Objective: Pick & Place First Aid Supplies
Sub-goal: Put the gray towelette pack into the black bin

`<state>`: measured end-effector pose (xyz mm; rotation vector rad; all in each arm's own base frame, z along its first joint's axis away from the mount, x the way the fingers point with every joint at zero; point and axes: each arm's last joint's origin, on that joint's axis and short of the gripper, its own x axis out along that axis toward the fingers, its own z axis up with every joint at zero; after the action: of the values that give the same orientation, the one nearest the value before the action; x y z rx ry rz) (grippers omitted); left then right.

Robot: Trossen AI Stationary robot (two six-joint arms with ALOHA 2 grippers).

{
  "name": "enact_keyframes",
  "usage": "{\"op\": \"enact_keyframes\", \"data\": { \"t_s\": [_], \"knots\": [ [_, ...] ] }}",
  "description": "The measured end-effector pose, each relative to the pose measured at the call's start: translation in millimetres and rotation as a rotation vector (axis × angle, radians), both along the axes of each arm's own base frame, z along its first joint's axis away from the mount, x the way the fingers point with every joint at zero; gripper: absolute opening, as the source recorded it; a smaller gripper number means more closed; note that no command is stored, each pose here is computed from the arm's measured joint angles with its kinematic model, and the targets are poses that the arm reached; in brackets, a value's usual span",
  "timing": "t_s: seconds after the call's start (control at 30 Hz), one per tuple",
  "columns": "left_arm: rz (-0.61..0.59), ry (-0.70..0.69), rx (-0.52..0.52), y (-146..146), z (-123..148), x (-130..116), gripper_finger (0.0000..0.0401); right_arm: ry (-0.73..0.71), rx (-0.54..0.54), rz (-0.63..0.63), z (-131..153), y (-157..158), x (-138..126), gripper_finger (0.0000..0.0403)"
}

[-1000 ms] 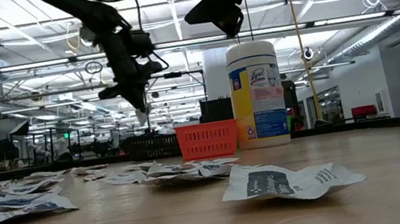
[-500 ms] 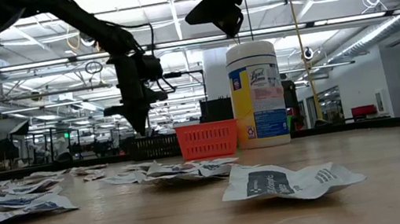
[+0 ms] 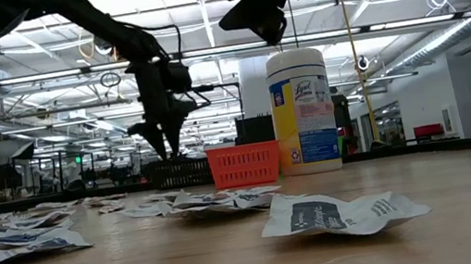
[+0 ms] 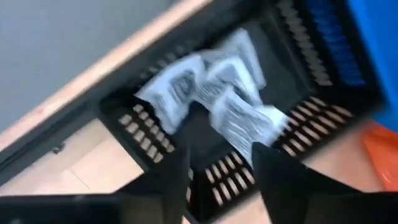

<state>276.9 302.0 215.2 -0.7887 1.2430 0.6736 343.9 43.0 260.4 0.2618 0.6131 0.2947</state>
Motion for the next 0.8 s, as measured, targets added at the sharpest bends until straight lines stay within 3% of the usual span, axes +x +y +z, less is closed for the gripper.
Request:
{"op": "enact_keyframes", "data": {
  "t_s": [0.13,0.37,0.5,0.8],
  "knots": [
    [-0.170,-0.110,-0.009,-14.4,18.3,9.0,0.0218,0.043,0.043,0.013,-2.2,-0.8,-1.7,0.0170],
    [-0.354,-0.284,0.099,-68.9,64.8,20.7,0.0227,0.115,0.095,0.051,-6.4,-1.0,-5.4,0.0167],
    [-0.381,-0.451,0.164,-111.0,78.3,18.2,0.0227,0.108,0.098,0.113,-6.4,0.3,-6.2,0.0167],
    [-0.340,-0.830,0.241,-202.9,73.7,-11.1,0.0227,0.129,0.094,0.255,-9.2,11.1,-11.6,0.0167]
  ]
}}
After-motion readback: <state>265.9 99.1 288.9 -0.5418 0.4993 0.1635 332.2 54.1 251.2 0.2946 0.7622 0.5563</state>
